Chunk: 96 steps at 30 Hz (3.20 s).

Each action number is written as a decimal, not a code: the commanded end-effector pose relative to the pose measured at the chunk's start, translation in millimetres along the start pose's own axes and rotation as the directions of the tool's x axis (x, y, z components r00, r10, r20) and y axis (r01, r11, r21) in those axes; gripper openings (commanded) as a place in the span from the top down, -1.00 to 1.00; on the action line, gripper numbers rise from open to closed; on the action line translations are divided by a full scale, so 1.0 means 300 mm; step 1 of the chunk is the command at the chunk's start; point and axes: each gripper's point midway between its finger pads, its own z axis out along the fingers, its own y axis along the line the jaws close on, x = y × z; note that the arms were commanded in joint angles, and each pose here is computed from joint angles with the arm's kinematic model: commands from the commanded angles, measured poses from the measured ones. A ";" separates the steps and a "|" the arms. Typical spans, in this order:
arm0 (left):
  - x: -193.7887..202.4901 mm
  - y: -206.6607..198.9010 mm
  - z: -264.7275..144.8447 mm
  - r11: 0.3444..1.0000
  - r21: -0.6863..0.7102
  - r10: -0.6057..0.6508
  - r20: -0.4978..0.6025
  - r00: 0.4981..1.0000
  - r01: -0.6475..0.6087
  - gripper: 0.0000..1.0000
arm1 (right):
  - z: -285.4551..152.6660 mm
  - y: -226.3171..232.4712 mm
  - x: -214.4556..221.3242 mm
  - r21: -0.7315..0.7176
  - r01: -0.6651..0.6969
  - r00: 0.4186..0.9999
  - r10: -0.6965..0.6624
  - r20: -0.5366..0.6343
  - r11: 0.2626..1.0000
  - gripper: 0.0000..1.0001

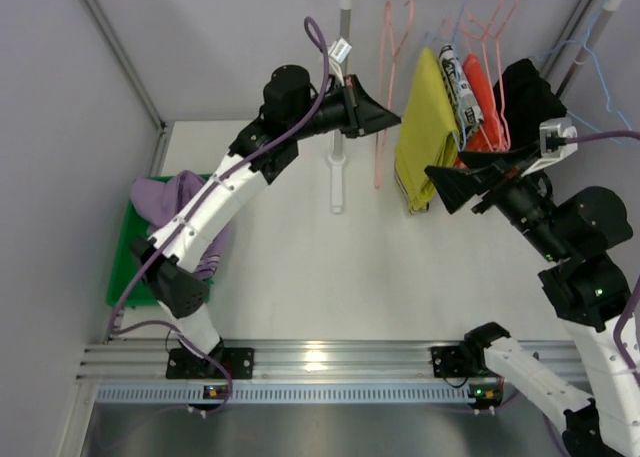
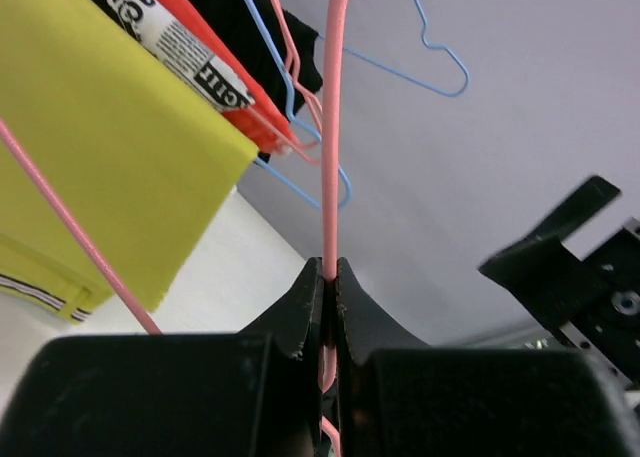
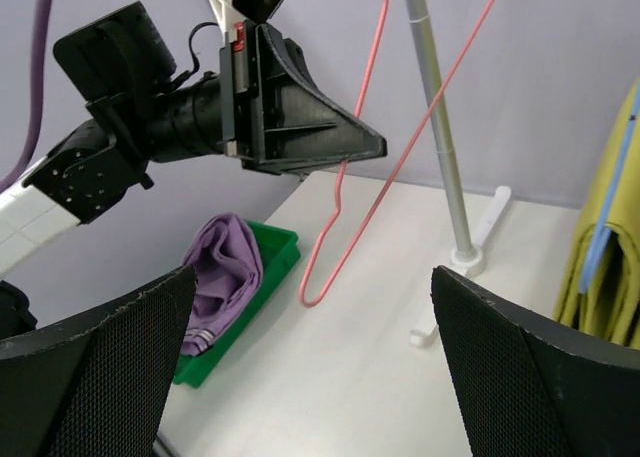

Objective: Remove the trousers from the hanger

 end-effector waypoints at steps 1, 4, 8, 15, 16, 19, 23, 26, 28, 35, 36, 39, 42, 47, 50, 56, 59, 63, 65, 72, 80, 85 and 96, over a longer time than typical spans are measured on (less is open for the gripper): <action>-0.137 -0.025 0.064 0.999 0.038 0.023 0.119 0.993 -0.028 1.00 | -0.026 -0.043 -0.023 0.064 0.041 0.999 -0.043 0.026 0.997 -0.99; -0.211 0.009 0.114 0.997 -0.001 0.081 0.178 0.981 -0.082 1.00 | -0.044 -0.067 -0.040 0.109 0.028 0.998 -0.033 0.044 0.994 -0.99; -0.283 0.093 0.161 0.997 -0.001 0.069 0.242 0.968 -0.071 1.00 | -0.053 -0.078 -0.056 0.129 -0.017 0.997 0.008 0.073 0.992 -0.99; -0.323 0.164 0.230 0.991 0.085 0.075 0.271 0.960 -0.101 1.00 | -0.050 -0.084 -0.051 0.130 -0.032 0.997 0.023 0.070 0.991 -0.99; -0.330 0.173 0.234 0.991 0.083 0.080 0.277 0.957 -0.107 1.00 | -0.050 -0.086 -0.049 0.132 -0.032 0.997 0.023 0.069 0.991 -0.99; -0.361 0.214 0.232 0.991 0.058 0.100 0.302 0.948 -0.122 1.00 | -0.048 -0.089 -0.045 0.133 -0.039 0.997 0.030 0.066 0.990 -0.99; -0.392 0.277 0.220 0.993 0.031 0.094 0.318 0.943 -0.110 1.00 | -0.042 -0.098 -0.036 0.140 -0.042 0.998 0.035 0.056 0.989 -0.99; -0.415 0.321 0.209 0.996 0.012 0.081 0.332 0.940 -0.090 1.00 | -0.038 -0.101 -0.035 0.144 -0.048 0.998 0.040 0.056 0.988 -0.99; -0.419 0.358 0.208 0.998 -0.007 0.068 0.334 0.940 -0.070 1.00 | -0.037 -0.105 -0.038 0.148 -0.052 0.997 0.044 0.057 0.988 -0.99; -0.392 0.406 0.217 0.998 -0.042 0.053 0.311 0.949 -0.042 1.00 | -0.018 -0.106 -0.036 0.143 -0.055 0.998 0.049 0.045 0.988 -0.99; -0.384 0.414 0.215 0.998 -0.051 0.048 0.303 0.952 -0.034 1.00 | -0.020 -0.105 -0.038 0.141 -0.056 0.998 0.050 0.047 0.988 -0.99; -0.365 0.421 0.209 0.998 -0.061 0.035 0.286 0.957 -0.019 1.00 | -0.019 -0.103 -0.039 0.139 -0.057 0.998 0.051 0.046 0.989 -0.99; -0.334 0.451 0.212 0.997 -0.078 0.009 0.265 0.964 0.012 1.00 | -0.019 -0.098 -0.041 0.134 -0.054 0.998 0.048 0.045 0.990 -0.99; -0.270 0.491 0.224 0.995 -0.080 -0.043 0.216 0.975 0.061 1.00 | -0.020 -0.096 -0.044 0.131 -0.049 0.998 0.044 0.043 0.990 -0.99; -0.258 0.500 0.219 0.993 -0.090 -0.051 0.212 0.976 0.072 0.76 | -0.022 -0.095 -0.044 0.131 -0.043 0.998 0.038 0.040 0.990 -0.99; -0.297 0.411 0.183 0.998 -0.063 0.002 0.226 0.974 0.012 -0.88 | -0.024 -0.099 -0.031 0.126 -0.015 0.999 0.011 0.030 0.992 -0.99; -0.312 0.353 0.144 0.997 -0.073 0.047 0.218 0.975 -0.032 -0.98 | -0.030 -0.118 -0.006 0.138 0.018 1.000 -0.021 0.020 0.990 -0.99; -0.333 0.240 0.049 0.991 -0.087 0.117 0.223 0.968 -0.099 -0.98 | -0.034 -0.139 0.025 0.151 0.036 0.999 -0.037 0.003 0.988 -0.99; -0.314 0.204 -0.008 0.983 -0.112 0.166 0.201 0.965 -0.145 -0.98 | -0.038 -0.149 0.031 0.161 0.050 0.999 -0.051 0.003 0.986 -0.99; -0.205 0.252 -0.238 0.903 -0.325 0.305 0.019 0.952 -0.282 -0.98 | -0.026 -0.184 0.077 0.175 0.093 0.995 -0.087 -0.044 0.980 -0.99; -0.113 0.542 -0.714 0.624 -0.691 0.297 -0.224 0.928 -0.366 -0.98 | 0.003 -0.288 0.227 0.211 0.185 0.957 -0.127 -0.260 0.960 -0.99; 0.004 0.667 -0.974 0.384 -0.848 0.233 -0.293 0.927 -0.365 -0.98 | -0.009 -0.347 0.288 0.229 0.251 0.935 -0.175 -0.308 0.941 -0.99; 0.074 0.559 -1.143 0.292 -0.892 0.362 -0.231 0.903 -0.345 -0.98 | -0.039 -0.433 0.365 0.330 0.194 0.947 -0.090 -0.307 0.924 -0.99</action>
